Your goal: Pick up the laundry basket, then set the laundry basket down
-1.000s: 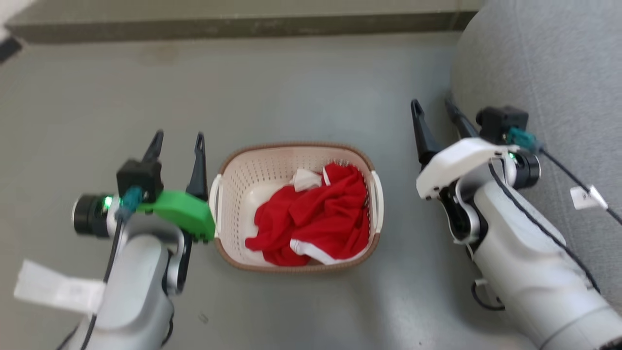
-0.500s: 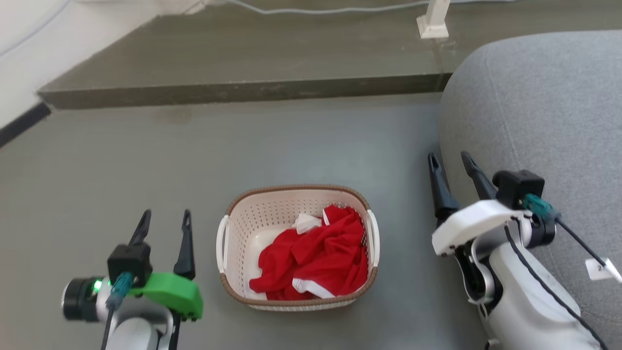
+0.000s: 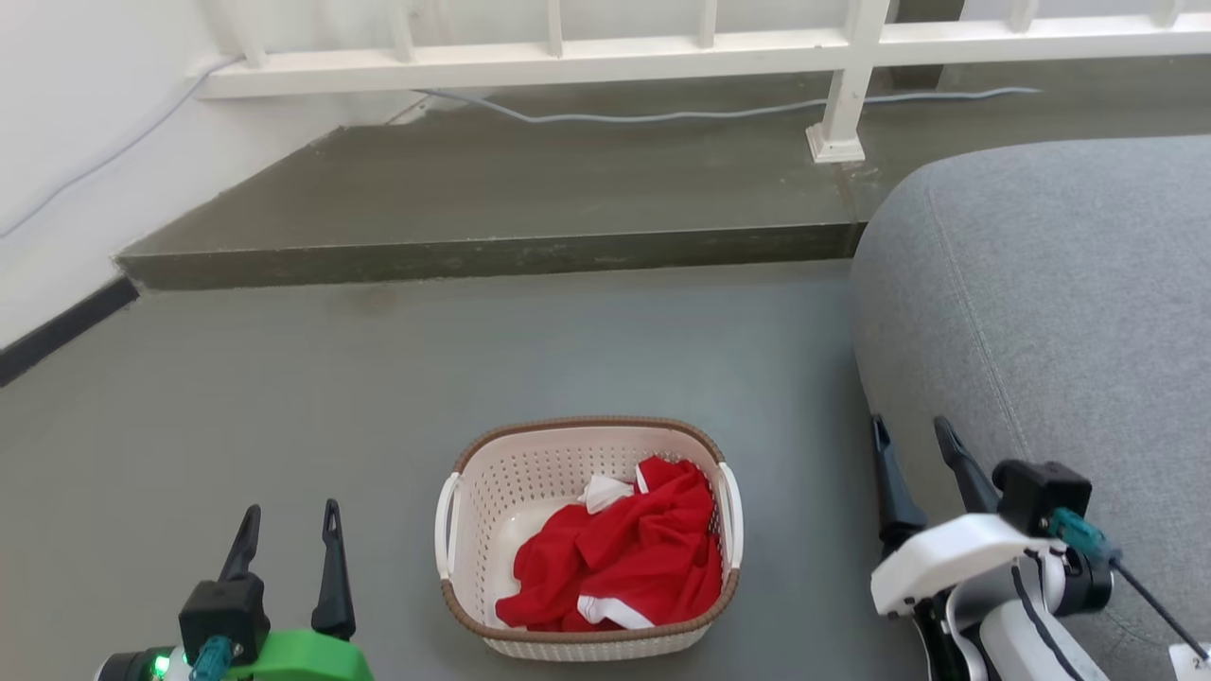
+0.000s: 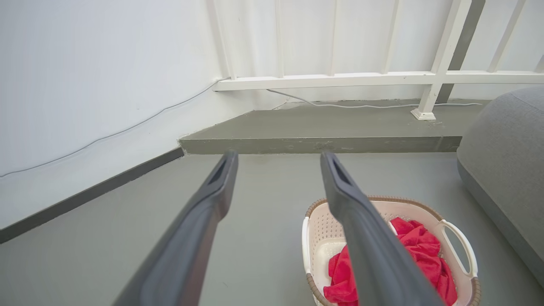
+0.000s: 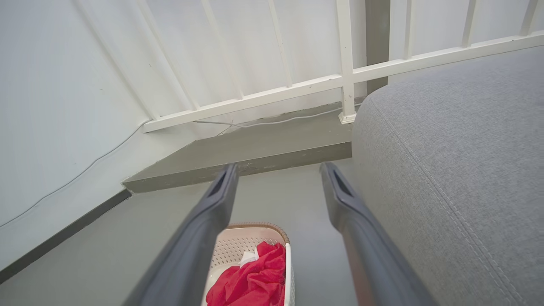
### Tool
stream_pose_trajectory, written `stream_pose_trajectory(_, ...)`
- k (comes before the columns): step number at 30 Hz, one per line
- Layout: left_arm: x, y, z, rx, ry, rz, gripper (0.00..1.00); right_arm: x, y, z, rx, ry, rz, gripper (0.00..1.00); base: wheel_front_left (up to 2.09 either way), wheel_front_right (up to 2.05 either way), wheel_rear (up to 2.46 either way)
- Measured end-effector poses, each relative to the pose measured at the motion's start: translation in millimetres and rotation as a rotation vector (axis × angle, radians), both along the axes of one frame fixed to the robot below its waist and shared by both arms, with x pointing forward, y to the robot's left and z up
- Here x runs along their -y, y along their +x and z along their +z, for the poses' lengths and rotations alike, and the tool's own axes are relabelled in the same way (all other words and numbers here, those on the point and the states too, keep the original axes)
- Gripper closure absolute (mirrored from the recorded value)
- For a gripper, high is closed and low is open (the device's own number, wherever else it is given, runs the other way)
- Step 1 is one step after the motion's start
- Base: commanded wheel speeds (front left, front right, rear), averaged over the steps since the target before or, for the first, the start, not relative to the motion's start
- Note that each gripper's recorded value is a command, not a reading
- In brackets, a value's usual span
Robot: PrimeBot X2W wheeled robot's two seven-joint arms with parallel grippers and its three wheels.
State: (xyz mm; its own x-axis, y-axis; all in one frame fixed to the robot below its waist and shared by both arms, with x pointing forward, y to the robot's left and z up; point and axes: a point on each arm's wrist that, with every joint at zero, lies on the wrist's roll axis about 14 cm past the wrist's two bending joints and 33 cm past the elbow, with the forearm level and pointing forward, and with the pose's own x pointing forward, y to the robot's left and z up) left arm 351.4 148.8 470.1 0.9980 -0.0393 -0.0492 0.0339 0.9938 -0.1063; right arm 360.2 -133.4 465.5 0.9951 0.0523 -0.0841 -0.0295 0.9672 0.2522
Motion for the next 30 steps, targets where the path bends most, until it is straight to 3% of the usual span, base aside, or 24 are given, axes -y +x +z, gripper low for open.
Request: stream_pose_trajectory(30, -2.3, -23.5, 13.7, 0.043, -0.009, 0.024, 0.0, 10.2, -19.9, 17.8, 0.067, -0.013, -0.055, 0.0, 0.0, 0.0, 0.0)
